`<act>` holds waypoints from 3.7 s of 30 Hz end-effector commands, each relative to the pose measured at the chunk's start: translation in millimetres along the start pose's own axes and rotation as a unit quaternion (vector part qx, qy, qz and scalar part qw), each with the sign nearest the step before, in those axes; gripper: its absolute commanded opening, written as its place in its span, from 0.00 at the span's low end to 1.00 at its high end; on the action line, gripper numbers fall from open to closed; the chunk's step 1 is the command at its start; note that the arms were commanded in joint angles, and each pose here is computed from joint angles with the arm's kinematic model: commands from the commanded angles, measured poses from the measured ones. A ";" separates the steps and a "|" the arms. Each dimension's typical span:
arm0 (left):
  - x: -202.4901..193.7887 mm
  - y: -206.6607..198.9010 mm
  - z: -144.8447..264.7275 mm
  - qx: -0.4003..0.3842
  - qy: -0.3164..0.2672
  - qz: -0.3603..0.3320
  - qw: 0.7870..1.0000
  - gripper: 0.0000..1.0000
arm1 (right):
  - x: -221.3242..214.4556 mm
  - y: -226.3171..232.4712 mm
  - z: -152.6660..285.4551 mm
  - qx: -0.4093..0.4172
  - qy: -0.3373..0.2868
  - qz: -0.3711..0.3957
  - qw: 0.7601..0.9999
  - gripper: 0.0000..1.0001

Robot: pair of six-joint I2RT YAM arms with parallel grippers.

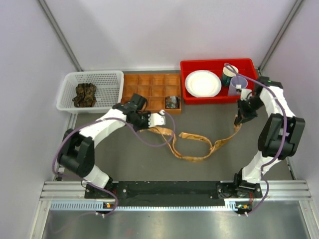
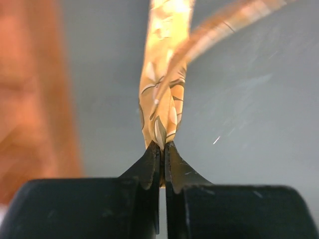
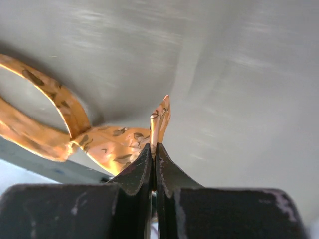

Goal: Roll the ties
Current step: Flatten out the tie at the center of the board.

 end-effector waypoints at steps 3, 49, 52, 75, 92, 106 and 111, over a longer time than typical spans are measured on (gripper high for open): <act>-10.6 -10.5 68.1 0.062 0.008 -0.059 0.996 0.00 | -9.8 -22.8 42.6 -0.043 -0.081 0.139 0.986 0.00; -21.9 -95.1 -3.9 -0.059 0.002 0.078 0.995 0.54 | 37.5 185.5 -79.8 0.092 -0.009 0.373 0.923 0.67; -22.8 -95.9 -7.0 -0.064 0.003 0.076 0.995 0.54 | 32.9 190.7 -99.0 0.085 0.016 0.382 0.920 0.67; -15.3 -125.5 24.4 -0.084 -0.031 -0.006 0.996 0.00 | -63.3 125.7 -31.4 0.035 0.109 0.357 0.927 0.00; -71.9 -182.2 12.5 -0.096 0.109 -0.224 0.964 0.00 | -131.4 51.1 -22.2 -0.050 0.158 0.276 0.947 0.22; -30.9 -161.3 47.5 0.035 -0.014 -0.186 0.982 0.50 | -123.2 27.6 11.9 0.064 0.089 0.172 0.979 0.50; -21.7 -174.2 41.9 -0.036 -0.022 -0.169 0.985 0.53 | -118.9 22.0 6.7 0.058 0.096 0.164 0.980 0.45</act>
Point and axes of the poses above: each gripper's point midway between its finger pads, its own z axis back along the fingers, its own y axis along the line the jaws close on, x = y × z, the point moved 5 cm from there along z, back along the fingers, and after that the axes turned 2 degrees about z, right-handed, at the moved point
